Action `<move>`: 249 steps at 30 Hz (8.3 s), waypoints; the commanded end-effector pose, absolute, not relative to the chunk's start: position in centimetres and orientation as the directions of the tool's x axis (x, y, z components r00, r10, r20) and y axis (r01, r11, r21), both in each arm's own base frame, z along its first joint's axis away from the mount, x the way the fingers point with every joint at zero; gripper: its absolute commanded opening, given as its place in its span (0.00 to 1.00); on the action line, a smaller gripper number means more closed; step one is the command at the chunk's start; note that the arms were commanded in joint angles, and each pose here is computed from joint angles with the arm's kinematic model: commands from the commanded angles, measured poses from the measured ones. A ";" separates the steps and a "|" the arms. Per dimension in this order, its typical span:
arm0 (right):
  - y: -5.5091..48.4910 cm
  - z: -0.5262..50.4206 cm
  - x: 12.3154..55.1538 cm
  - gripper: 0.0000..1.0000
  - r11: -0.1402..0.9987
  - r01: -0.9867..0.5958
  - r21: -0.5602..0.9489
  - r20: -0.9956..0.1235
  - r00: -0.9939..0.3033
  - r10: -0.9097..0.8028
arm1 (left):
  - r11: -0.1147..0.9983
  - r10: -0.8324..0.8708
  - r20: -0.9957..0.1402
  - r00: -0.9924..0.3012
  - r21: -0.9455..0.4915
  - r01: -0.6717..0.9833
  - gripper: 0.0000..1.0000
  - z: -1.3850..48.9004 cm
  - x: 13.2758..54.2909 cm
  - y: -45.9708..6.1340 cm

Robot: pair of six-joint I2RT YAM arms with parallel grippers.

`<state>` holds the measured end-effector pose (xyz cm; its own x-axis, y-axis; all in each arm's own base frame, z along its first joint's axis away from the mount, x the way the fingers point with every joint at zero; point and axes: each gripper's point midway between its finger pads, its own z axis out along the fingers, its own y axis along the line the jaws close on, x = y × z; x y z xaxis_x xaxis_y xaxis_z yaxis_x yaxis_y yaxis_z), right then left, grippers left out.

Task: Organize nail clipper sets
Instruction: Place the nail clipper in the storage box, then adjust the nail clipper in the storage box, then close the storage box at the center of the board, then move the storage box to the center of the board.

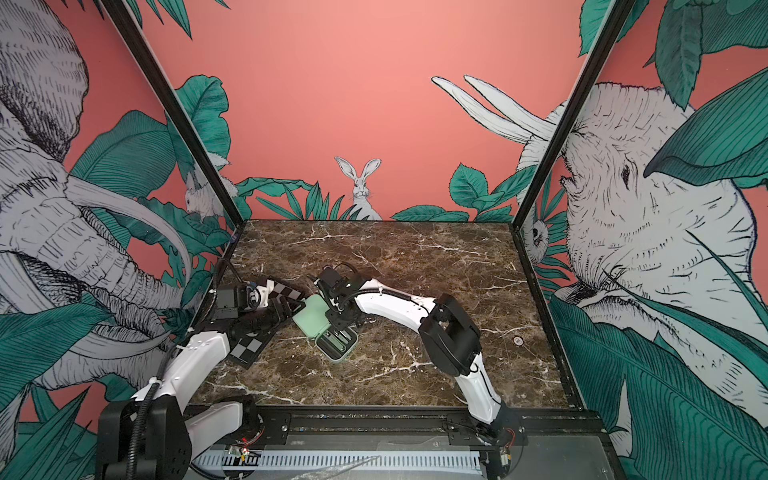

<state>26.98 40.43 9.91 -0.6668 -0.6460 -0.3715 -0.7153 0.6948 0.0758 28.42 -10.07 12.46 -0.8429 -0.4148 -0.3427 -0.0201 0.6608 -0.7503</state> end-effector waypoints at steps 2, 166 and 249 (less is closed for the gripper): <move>41.3 13.4 26.3 0.26 0.711 -0.690 0.138 -0.402 -0.695 -0.596 | 0.649 -0.402 -0.345 -0.848 -0.761 0.002 0.74 13.0 28.8 -10.3; 36.9 2.6 26.0 0.32 0.895 -0.083 0.439 -0.258 -0.965 0.037 | 0.765 -0.072 -0.059 -0.996 -0.644 -0.017 0.34 0.8 25.0 -19.4; 42.3 -6.1 23.0 0.23 0.805 -0.047 0.591 -0.075 -0.997 -0.003 | 0.928 0.063 -0.066 -0.996 -0.363 0.083 0.37 -1.0 25.0 -15.6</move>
<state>31.88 42.04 3.27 -0.9213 0.1447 -0.3609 -0.1368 0.7482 0.6492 29.98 -14.32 3.25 -0.9678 -0.0476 -0.2471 0.0459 0.9321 -0.3594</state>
